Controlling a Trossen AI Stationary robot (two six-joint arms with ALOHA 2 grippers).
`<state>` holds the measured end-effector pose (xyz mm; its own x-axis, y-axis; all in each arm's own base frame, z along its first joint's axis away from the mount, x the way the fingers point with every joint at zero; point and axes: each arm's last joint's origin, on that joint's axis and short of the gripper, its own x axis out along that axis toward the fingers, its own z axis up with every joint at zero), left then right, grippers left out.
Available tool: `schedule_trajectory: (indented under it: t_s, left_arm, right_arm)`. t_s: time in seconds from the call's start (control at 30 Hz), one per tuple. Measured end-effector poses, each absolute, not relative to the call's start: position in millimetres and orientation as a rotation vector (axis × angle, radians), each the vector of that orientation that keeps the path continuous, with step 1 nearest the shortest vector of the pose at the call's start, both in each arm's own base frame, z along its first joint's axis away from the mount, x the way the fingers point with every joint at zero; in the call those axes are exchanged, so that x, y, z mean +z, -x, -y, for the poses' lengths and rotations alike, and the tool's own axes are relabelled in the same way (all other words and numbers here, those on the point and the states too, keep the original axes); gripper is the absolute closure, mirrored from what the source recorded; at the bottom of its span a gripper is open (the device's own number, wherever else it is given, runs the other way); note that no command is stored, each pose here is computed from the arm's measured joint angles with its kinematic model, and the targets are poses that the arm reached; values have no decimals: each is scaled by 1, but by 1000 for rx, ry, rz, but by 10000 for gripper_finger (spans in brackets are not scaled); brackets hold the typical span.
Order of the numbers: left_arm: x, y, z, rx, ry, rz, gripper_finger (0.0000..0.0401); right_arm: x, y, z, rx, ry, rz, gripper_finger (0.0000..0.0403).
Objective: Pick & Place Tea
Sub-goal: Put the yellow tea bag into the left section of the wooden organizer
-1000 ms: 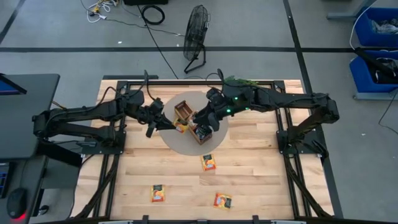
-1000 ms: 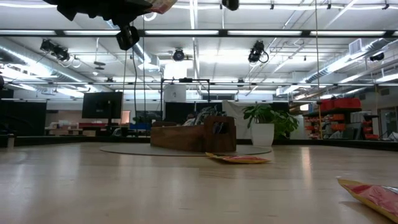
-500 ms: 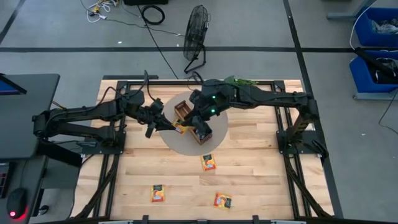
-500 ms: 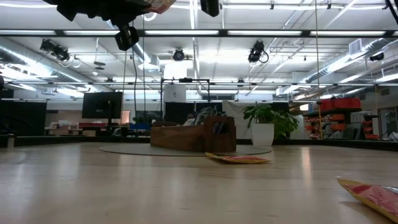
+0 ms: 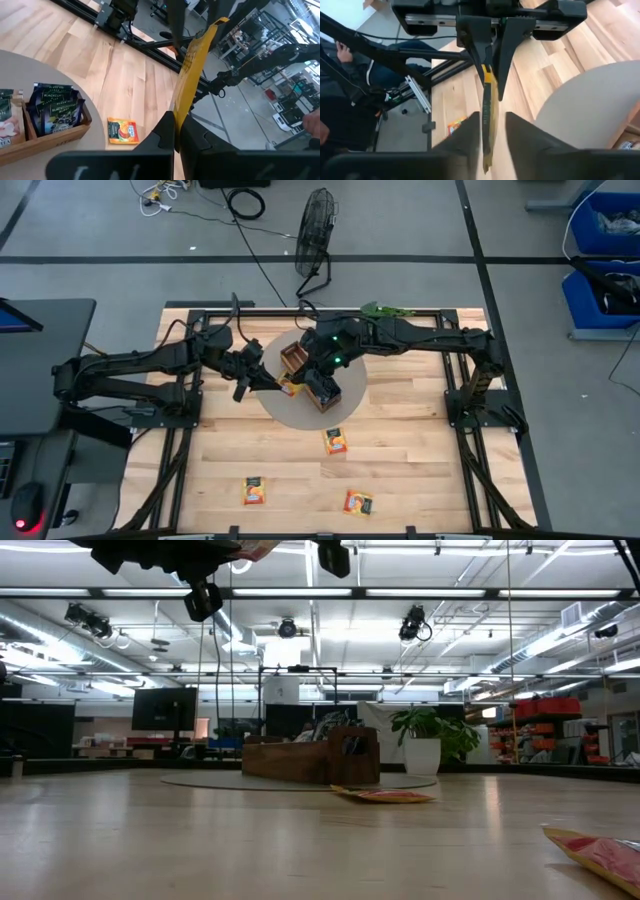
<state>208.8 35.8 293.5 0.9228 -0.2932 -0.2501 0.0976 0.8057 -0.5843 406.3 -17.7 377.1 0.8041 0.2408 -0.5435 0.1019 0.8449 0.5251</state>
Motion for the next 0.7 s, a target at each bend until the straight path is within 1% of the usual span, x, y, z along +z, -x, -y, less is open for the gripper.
schedule_trajectory:
  t_s: [0.13,0.2,0.33,0.53,0.7]
  left_arm:
    - [294,-209,-36,-212,611,-341,391]
    - [293,-209,-36,-212,612,-342,390]
    - [293,-209,-37,-179,612,-336,380]
    - [302,-199,-36,-141,538,-274,345]
    - [312,-179,-36,20,454,-219,329]
  right_arm:
    - [377,-406,17,89,-555,-639,371]
    - [377,-406,17,97,-547,-639,393]
    - [377,-406,18,90,-565,-646,396]
    - [380,-397,28,40,-623,-670,401]
    - [382,-391,43,-37,-667,-672,401]
